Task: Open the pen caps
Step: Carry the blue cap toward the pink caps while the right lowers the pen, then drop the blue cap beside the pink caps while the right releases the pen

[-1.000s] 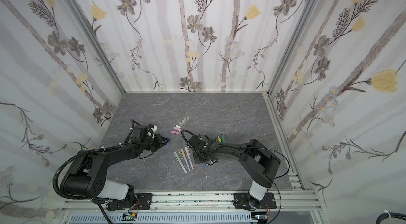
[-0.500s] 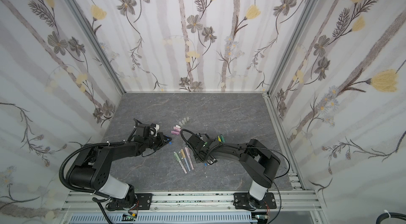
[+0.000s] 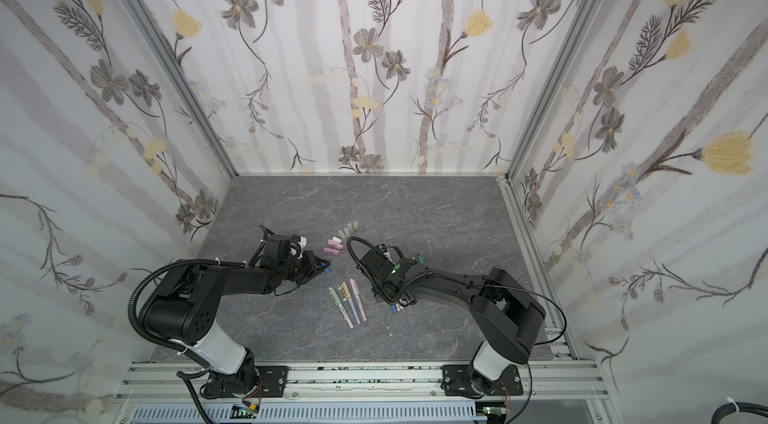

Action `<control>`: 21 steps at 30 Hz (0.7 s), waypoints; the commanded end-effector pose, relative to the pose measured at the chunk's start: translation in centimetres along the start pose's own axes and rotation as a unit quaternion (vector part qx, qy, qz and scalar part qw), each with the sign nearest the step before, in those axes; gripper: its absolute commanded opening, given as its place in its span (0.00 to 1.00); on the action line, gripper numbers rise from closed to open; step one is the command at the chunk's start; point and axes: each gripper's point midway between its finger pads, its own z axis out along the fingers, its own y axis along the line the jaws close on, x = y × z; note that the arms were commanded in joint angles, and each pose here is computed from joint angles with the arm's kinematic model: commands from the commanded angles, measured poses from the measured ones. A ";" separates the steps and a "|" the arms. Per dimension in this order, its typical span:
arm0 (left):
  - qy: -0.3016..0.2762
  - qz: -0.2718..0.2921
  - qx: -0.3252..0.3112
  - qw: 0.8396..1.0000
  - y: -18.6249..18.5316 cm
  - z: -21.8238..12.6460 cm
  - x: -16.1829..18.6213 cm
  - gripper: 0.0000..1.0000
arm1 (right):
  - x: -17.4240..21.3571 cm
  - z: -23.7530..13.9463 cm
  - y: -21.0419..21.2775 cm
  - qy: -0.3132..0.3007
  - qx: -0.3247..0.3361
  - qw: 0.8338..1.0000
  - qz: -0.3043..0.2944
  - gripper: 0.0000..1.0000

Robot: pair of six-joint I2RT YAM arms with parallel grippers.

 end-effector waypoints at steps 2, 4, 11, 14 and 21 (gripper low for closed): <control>-0.023 -0.014 0.014 1.000 -0.5 0.4 -1.2 0.00 | -1.4 -1.4 -0.5 -0.028 -0.002 1.000 0.005 0.22; -0.028 -0.024 0.015 0.999 -0.4 0.6 -1.4 0.00 | -1.6 -1.5 -0.5 -0.030 -0.006 0.999 0.006 0.22; -0.055 -0.045 0.002 0.997 0.1 0.7 -2.5 0.00 | -1.5 -1.6 -0.2 -0.032 -0.016 0.999 0.009 0.22; -0.063 -0.048 -0.004 0.997 0.2 0.8 -2.9 0.00 | -1.3 -1.4 -0.1 -0.030 -0.019 0.999 0.009 0.22; -0.065 -0.052 -0.011 0.996 0.3 1.5 -3.8 0.06 | -0.9 -1.3 -0.2 -0.027 -0.020 0.999 0.009 0.22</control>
